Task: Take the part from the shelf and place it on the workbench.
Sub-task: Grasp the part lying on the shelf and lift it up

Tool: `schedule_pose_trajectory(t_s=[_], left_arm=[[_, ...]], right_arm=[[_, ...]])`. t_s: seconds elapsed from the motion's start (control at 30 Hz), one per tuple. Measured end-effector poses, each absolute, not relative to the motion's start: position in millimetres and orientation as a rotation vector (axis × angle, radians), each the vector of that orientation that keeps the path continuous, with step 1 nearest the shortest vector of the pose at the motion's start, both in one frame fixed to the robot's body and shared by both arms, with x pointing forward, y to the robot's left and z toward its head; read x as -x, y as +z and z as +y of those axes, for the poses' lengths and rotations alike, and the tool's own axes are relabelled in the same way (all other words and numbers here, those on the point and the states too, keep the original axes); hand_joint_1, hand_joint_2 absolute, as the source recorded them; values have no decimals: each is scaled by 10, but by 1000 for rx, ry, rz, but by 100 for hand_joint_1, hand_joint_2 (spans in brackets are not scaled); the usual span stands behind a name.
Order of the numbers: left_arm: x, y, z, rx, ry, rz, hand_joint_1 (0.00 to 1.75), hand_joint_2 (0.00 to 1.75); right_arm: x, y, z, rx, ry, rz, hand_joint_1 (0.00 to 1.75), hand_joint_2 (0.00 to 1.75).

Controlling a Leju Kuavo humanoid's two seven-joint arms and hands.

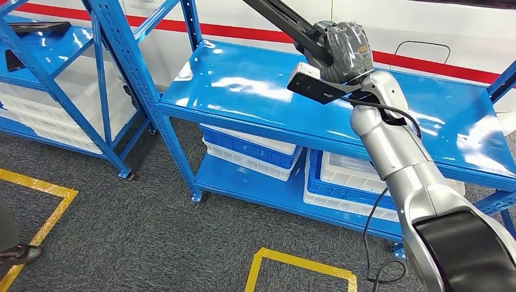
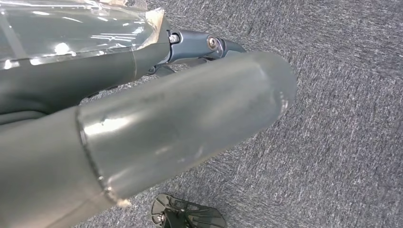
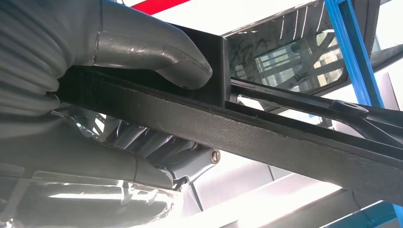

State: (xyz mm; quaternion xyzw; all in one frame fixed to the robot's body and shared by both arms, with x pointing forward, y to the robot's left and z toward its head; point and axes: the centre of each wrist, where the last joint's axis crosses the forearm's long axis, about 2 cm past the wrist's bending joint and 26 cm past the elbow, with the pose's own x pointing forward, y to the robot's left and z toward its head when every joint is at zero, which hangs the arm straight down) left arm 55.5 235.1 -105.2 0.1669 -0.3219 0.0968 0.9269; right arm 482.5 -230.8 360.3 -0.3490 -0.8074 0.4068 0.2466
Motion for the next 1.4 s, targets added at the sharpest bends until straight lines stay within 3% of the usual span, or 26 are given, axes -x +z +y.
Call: schedule_pose_trajectory(t_s=[1.4], left_arm=[[-611,-1045,2325,-280,153,-668,0,0]], right_arm=[[-4872,3320,-2282,992,1125,-2102,175,175]])
